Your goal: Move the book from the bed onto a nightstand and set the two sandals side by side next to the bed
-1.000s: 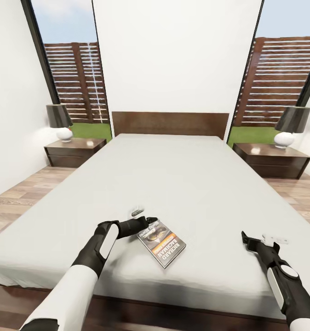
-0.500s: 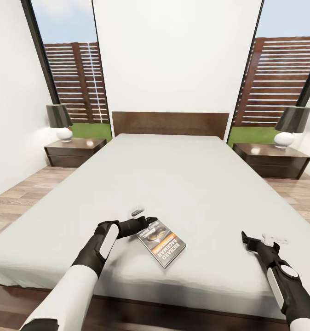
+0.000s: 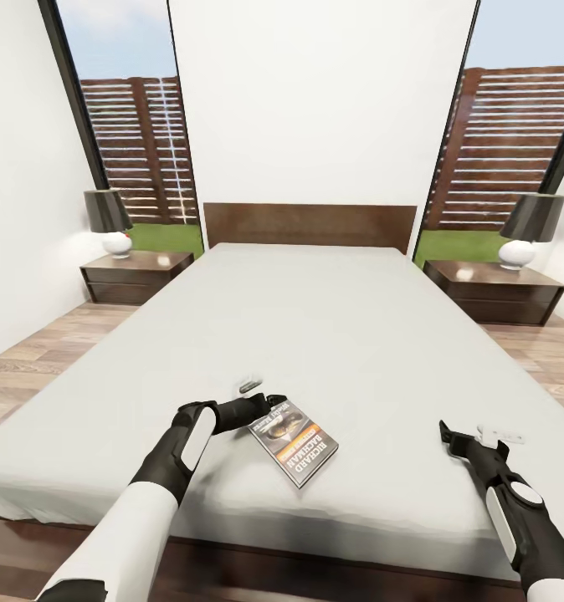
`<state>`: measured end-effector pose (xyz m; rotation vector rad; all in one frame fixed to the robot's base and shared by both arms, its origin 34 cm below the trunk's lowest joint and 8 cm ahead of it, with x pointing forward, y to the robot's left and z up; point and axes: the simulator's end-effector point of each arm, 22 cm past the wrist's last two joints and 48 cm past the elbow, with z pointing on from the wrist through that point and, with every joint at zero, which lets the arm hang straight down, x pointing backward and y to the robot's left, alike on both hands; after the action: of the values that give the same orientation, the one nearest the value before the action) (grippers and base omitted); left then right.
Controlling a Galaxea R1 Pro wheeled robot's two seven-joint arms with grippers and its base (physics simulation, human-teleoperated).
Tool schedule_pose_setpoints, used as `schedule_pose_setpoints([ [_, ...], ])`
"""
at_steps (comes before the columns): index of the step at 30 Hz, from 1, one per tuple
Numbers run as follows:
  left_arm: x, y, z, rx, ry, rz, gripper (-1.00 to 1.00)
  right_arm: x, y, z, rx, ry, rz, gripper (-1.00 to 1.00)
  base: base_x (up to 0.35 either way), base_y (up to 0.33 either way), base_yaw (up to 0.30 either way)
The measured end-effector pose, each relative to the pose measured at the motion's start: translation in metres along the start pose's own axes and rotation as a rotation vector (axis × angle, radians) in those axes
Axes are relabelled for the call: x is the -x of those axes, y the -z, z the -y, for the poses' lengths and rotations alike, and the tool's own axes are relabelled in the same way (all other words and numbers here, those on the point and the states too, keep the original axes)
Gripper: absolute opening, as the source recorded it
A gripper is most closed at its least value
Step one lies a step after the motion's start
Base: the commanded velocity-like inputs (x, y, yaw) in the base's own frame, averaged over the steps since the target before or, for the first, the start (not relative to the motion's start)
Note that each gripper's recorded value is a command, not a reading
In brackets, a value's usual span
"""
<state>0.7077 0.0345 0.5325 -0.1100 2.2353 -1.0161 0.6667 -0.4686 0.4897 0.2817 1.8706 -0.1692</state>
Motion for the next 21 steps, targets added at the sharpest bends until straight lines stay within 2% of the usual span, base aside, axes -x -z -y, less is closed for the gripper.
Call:
schedule_pose_setpoints([
  [10,-0.0002,-0.0001,-0.0001,0.0,0.0,0.0,1.0,0.0,0.0,0.0,0.0,0.0,0.0,1.0,0.0,-0.001,0.0],
  [15,-0.0004,-0.0001,-0.0001,0.0,0.0,-0.001,1.0,0.0002,0.0,-0.0003,0.001,0.0,0.0,1.0,0.0,-0.152,0.0],
  [21,-0.0003,-0.0001,-0.0001,0.0,0.0,-0.001,1.0,0.0,0.0,0.0,0.0,0.0,0.0,1.0,0.0,-0.04,0.0],
])
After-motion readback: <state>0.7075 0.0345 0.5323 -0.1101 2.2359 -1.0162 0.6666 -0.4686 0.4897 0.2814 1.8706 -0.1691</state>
